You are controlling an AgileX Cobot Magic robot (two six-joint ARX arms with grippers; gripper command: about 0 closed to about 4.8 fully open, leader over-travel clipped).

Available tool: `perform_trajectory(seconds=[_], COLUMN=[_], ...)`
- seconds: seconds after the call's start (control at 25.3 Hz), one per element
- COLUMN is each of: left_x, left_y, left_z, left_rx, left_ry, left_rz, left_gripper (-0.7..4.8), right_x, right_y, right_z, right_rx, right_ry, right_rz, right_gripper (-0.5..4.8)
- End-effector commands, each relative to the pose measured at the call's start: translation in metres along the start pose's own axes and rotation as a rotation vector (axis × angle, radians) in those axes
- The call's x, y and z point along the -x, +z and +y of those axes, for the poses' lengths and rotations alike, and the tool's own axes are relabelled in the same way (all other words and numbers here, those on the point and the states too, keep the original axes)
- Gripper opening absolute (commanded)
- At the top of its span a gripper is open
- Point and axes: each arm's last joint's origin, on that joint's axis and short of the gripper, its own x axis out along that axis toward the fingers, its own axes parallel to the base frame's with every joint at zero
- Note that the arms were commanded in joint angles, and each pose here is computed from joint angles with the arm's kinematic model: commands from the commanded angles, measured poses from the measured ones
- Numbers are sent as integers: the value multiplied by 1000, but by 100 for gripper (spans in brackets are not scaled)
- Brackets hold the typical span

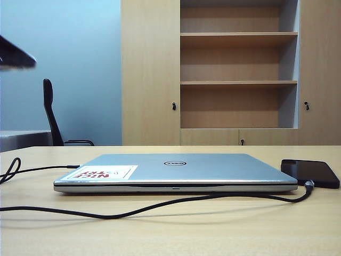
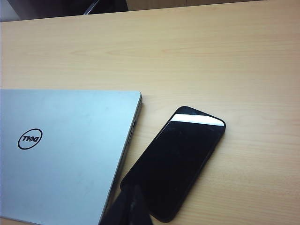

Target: Pick up the charging cable and the phone, plug the charging cable into the charging port on the phone, and finally place them back on the table.

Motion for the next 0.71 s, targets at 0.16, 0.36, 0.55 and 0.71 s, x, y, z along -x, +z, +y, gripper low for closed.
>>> perform_trajectory(seconds=[0.16, 0.36, 0.55, 0.71], left_x=[19, 37, 41, 38], left_y=[3, 4, -4, -15], left_z=[23, 34, 37, 39], left_rx=[-4, -38, -50, -39], left_ry=[245, 414, 467, 464], left_rz=[-46, -157, -187, -158], left_gripper=[-6, -6, -6, -5], right_x=[1, 1, 1, 1], right_y=[4, 3, 4, 4], right_z=[1, 1, 1, 1], right_rx=[9, 8, 8, 9], right_ry=[5, 5, 5, 5], right_rz=[-25, -24, -25, -25], right_gripper=[-5, -5, -5, -5])
